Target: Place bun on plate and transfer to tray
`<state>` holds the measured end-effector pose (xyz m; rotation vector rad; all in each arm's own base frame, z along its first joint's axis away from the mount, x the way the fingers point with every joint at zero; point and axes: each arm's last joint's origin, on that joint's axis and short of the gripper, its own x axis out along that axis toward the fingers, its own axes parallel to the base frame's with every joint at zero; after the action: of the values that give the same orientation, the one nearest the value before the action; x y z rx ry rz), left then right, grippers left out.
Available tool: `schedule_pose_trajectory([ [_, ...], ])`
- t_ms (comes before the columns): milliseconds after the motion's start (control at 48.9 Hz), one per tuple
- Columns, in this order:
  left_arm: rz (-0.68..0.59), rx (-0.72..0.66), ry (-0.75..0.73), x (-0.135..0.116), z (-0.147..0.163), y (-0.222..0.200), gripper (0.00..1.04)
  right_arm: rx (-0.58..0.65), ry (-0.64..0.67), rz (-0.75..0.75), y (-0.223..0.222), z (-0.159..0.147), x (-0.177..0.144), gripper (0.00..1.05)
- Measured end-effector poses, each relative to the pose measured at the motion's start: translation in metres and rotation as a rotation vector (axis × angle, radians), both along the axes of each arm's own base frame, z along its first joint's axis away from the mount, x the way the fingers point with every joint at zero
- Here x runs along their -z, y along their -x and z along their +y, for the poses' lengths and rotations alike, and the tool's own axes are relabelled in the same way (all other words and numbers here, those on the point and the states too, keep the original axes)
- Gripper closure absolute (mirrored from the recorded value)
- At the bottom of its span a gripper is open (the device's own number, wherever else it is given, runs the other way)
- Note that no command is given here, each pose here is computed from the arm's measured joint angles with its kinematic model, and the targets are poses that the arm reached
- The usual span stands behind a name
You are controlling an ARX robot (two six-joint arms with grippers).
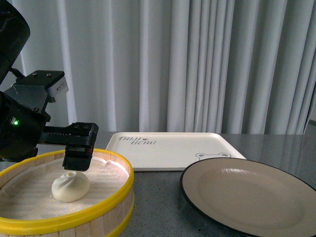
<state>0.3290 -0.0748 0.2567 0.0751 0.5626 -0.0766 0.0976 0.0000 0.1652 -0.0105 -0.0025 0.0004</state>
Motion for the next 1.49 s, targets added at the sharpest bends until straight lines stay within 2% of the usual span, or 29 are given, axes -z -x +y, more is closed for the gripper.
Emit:
schedule_pose_trajectory([
  [655,0.083,-0.015,0.008,0.024,-0.013,-0.021,0.07,0.000,0.000,0.000,0.000,0.000,0.000,0.09],
  [1392,0.104,-0.049,0.013,0.032,-0.014,-0.023,0.07,0.000,0.000,0.000,0.000,0.000,0.000,0.09],
  [1494,0.116,-0.045,-0.009,0.033,-0.016,-0.023,0.24,0.000,0.000,0.000,0.000,0.000,0.000,0.09],
])
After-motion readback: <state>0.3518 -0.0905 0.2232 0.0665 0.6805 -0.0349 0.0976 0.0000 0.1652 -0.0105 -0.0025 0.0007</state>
